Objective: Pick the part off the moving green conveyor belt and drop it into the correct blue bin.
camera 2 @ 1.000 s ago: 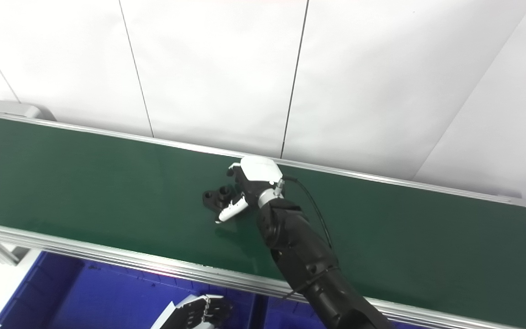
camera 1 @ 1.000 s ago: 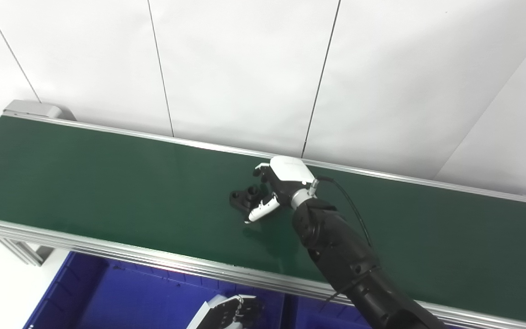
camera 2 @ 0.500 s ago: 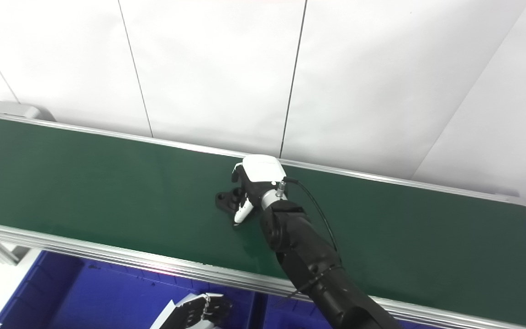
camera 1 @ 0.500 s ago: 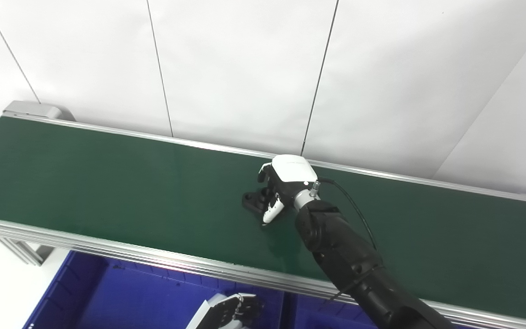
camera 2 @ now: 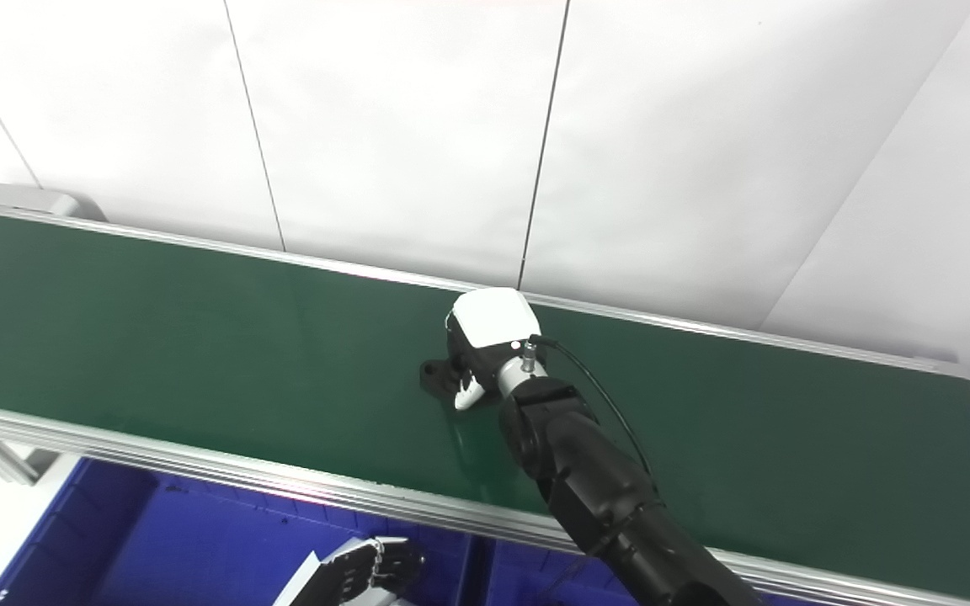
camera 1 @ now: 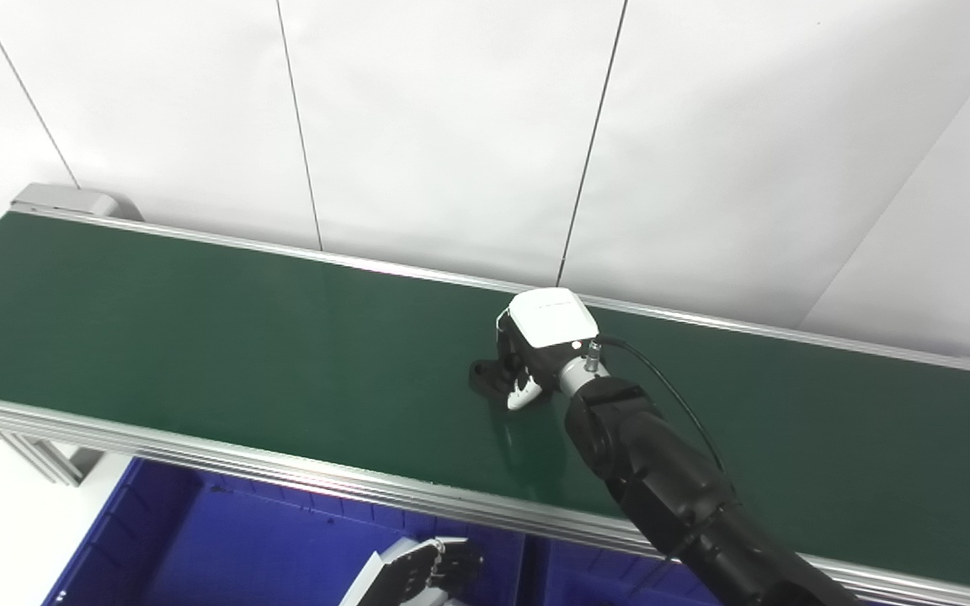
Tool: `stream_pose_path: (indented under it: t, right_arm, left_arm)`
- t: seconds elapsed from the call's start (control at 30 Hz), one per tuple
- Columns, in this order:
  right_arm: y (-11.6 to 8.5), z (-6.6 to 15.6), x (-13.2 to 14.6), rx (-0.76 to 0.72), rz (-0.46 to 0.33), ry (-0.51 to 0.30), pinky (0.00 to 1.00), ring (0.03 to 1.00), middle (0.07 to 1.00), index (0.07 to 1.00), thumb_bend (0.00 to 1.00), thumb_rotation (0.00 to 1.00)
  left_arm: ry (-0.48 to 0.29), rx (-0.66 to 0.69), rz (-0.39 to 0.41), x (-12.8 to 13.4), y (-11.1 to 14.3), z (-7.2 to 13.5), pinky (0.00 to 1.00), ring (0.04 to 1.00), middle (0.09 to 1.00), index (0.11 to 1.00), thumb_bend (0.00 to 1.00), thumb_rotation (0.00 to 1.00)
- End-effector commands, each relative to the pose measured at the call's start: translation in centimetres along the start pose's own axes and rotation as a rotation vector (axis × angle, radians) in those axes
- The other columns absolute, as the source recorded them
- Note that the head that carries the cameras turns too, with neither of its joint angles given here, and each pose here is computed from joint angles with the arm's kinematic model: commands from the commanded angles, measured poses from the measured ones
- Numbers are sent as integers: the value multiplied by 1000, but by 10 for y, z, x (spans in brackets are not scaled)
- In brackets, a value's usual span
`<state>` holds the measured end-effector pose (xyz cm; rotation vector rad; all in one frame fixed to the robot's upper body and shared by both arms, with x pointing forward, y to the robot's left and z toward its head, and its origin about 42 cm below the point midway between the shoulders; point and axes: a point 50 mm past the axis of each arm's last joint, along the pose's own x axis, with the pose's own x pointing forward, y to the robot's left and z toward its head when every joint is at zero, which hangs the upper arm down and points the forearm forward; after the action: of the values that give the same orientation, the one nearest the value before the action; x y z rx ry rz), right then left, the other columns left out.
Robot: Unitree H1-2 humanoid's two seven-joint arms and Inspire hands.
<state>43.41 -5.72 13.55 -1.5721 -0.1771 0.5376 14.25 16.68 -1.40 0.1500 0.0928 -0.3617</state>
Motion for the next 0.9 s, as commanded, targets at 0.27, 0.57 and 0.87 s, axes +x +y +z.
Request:
stream_pose_path:
  t: [0.27, 0.57, 0.87]
  right_arm:
    - [-10, -14, -46, 44, -62, -31, 399, 416, 461, 493, 532, 0]
    - [-61, -20, -124, 222, -242, -25, 315, 343, 471, 485, 533, 0]
    - [-70, -26, -175, 307, -335, 18, 387, 408, 466, 486, 531, 0]
  left_arm:
    - [-68, 12, 9, 2, -1, 14, 669, 716, 746, 740, 862, 542]
    - [-75, 44, 7, -2, 1, 14, 690, 728, 751, 746, 869, 568]
    - [-82, 28, 7, -7, 4, 17, 717, 746, 765, 752, 846, 563]
